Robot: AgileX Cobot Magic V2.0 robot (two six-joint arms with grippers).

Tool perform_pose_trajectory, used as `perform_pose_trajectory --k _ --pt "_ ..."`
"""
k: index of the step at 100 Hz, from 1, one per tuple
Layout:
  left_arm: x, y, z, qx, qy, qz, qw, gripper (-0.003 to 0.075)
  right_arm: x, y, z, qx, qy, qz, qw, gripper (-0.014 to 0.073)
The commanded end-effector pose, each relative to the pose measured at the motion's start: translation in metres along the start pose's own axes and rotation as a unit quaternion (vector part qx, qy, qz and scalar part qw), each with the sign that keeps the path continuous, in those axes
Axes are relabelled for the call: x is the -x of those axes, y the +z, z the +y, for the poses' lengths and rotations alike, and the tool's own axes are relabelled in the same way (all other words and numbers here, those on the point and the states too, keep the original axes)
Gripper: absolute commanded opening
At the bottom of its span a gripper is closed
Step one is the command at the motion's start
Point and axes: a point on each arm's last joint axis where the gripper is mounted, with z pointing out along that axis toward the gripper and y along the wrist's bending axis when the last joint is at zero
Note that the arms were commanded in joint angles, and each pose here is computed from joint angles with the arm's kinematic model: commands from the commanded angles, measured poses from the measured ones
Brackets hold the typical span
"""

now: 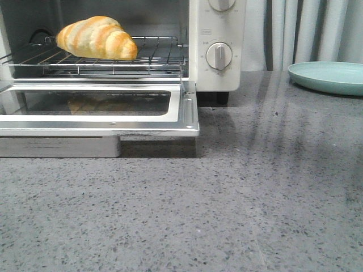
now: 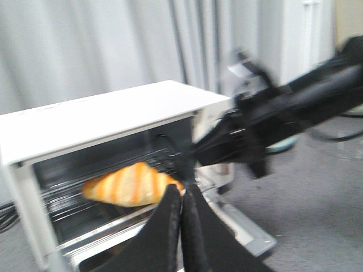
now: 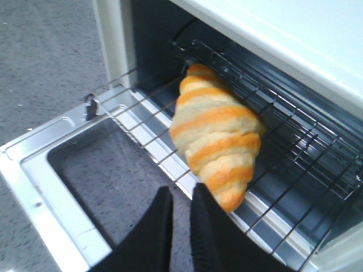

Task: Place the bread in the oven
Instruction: 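Withdraw the right gripper out of the oven away from the rack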

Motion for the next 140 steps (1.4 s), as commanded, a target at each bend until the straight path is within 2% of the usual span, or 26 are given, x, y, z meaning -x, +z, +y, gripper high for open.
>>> perform_pose_trajectory --k 1,9,21,36,52,59,75,96,127,140 --pt "-0.001 -0.005 0.006 0.046 -0.019 -0.03 0.998 -0.0022 0.019 -0.049 0.0 0.0 -0.012 -0.086 0.996 -0.0064" --pt "-0.017 -0.01 0.007 0.064 -0.041 -0.026 0.997 -0.0022 0.005 -0.08 -0.002 -0.009 -0.035 -0.099 0.994 -0.0051" --pt "-0.04 -0.012 0.003 0.064 -0.052 -0.019 0.996 -0.0022 -0.02 -0.133 -0.012 -0.05 -0.091 -0.116 0.988 -0.005" --pt "-0.063 -0.006 0.0 0.061 -0.056 0.006 0.997 -0.0022 -0.052 -0.192 -0.02 -0.093 -0.096 -0.151 0.979 -0.005" --pt "-0.075 0.0 -0.002 0.056 -0.063 0.024 0.996 -0.0022 -0.085 -0.234 -0.023 -0.131 -0.083 -0.163 0.974 -0.005" --pt "-0.077 0.001 -0.002 0.056 -0.063 0.026 0.996 -0.0022 -0.096 -0.248 -0.024 -0.153 -0.095 -0.172 0.969 -0.005" --pt "-0.076 0.001 -0.002 0.057 -0.063 0.023 0.996 -0.0022 -0.113 -0.273 -0.025 -0.19 -0.124 -0.201 0.953 -0.005" --pt "-0.076 0.001 -0.003 0.048 -0.079 0.021 0.996 -0.0021 -0.131 -0.287 -0.022 -0.199 -0.12 -0.226 0.946 -0.005" --pt "-0.075 0.001 -0.005 0.036 -0.1 0.017 0.994 -0.0021 -0.149 -0.32 -0.018 -0.216 -0.11 -0.301 0.922 -0.005" --pt "-0.075 0.001 -0.005 0.036 -0.1 0.017 0.994 -0.0021 -0.153 -0.326 -0.017 -0.22 -0.108 -0.315 0.917 -0.005"
